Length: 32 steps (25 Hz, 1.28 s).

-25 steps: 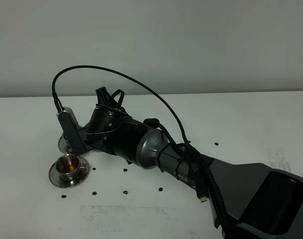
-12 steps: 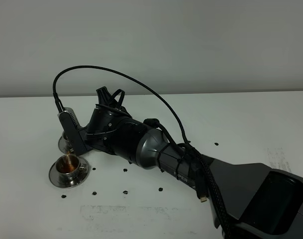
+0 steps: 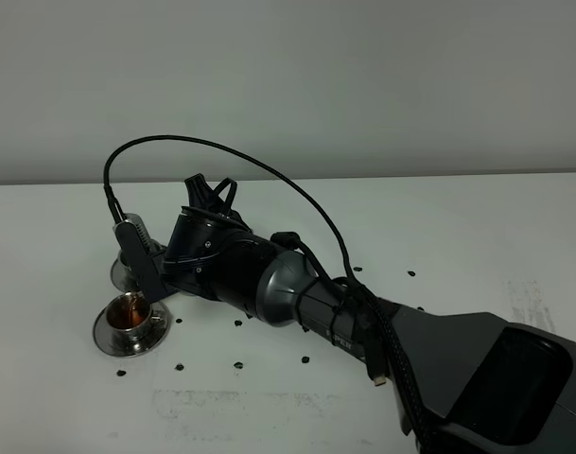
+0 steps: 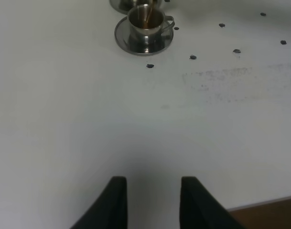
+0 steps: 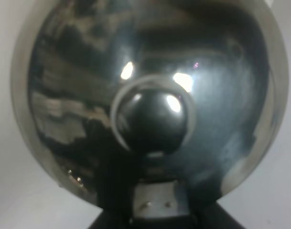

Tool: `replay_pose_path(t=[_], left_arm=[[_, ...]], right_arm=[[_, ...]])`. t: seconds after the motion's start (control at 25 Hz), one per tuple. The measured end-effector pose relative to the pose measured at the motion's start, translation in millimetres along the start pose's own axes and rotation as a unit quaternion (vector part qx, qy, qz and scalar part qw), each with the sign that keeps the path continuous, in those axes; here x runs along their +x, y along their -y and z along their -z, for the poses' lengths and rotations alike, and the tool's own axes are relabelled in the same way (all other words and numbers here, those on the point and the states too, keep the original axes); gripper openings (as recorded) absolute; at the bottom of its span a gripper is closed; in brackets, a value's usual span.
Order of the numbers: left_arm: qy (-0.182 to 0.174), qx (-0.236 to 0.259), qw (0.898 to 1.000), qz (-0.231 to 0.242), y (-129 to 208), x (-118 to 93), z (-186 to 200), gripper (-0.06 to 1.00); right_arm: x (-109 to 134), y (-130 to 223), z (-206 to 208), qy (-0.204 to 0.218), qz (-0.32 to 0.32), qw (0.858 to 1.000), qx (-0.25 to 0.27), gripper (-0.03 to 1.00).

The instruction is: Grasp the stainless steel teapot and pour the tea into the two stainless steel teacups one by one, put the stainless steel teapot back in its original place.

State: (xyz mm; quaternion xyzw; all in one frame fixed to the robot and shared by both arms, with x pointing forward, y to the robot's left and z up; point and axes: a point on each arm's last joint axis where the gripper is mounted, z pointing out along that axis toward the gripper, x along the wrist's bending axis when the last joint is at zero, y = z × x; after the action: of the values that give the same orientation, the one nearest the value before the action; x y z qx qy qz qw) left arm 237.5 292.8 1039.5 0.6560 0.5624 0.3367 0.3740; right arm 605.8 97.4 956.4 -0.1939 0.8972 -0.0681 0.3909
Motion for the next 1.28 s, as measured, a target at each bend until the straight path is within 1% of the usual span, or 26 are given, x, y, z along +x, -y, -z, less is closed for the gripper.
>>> replay_pose_path(t=[0.4, 1.28], left_arm=[[0.0, 0.0, 1.0, 0.0, 0.0, 0.0, 0.0, 0.3], [0.0, 0.0, 1.0, 0.0, 0.0, 0.0, 0.0, 0.3]], right_arm=[[4.6, -4.8, -4.0, -0.001, 0.016, 1.0, 0.002, 0.19], [1.2, -2.5, -3.9, 0.017, 0.037, 0.999, 0.015, 0.19]])
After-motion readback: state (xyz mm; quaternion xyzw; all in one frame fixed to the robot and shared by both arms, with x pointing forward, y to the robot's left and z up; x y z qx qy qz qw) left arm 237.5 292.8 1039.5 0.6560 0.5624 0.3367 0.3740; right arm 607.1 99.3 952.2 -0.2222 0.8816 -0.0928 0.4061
